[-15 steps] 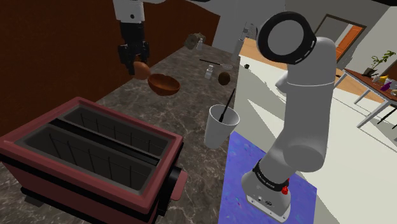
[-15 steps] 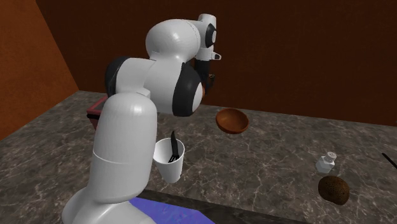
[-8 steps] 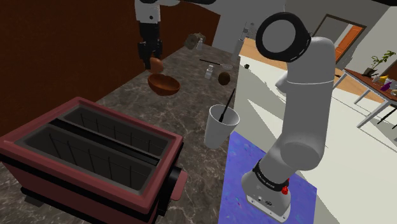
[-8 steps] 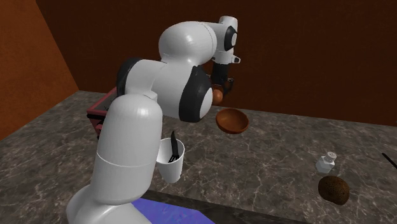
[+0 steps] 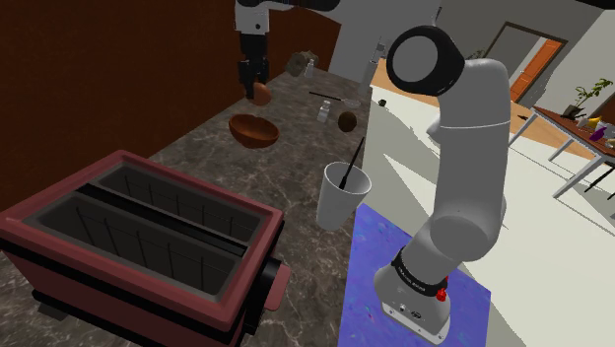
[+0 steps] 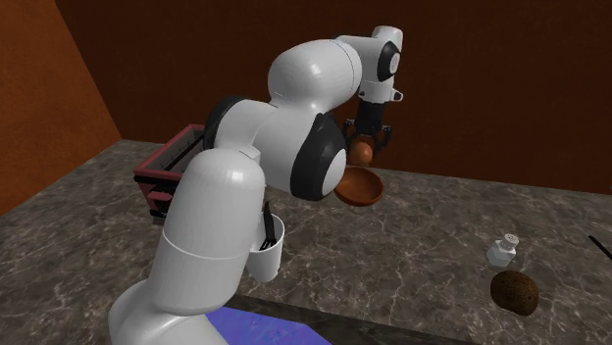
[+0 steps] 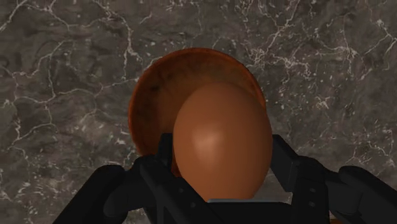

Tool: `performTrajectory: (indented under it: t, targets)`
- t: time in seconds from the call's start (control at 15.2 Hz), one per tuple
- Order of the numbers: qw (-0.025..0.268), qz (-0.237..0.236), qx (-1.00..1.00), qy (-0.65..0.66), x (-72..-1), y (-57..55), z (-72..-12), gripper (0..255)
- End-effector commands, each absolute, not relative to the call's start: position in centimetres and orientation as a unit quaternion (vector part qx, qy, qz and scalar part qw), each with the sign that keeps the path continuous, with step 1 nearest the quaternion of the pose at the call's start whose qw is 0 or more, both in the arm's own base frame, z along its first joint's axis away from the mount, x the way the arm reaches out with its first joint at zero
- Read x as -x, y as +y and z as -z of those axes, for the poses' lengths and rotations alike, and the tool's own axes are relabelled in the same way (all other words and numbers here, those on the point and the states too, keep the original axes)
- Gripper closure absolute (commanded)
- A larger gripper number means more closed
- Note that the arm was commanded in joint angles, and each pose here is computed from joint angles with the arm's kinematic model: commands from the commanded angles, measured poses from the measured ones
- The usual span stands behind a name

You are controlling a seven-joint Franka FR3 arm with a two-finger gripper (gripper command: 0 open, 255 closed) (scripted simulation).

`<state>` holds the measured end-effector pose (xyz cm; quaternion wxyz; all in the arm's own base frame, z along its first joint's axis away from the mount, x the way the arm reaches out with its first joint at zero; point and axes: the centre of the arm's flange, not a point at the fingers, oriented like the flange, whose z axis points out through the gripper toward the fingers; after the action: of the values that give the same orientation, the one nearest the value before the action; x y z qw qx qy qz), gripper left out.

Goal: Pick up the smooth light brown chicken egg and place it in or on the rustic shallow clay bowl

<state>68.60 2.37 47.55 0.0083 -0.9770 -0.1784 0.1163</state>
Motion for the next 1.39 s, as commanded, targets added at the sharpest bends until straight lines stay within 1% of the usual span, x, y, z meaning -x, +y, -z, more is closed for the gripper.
performTrajectory:
  t: [0.0, 0.73, 1.25, 1.32]
  targets:
    - [0.008, -0.116, 0.977, -0.179, -68.8, 2.1, -46.7, 255]
    - [0.008, -0.116, 0.977, -0.179, -68.8, 2.1, -40.5, 255]
    - [0.008, -0.116, 0.977, -0.179, -68.8, 2.1, -40.5, 255]
    - [0.008, -0.116, 0.977, -0.179, -68.8, 2.1, -40.5, 0]
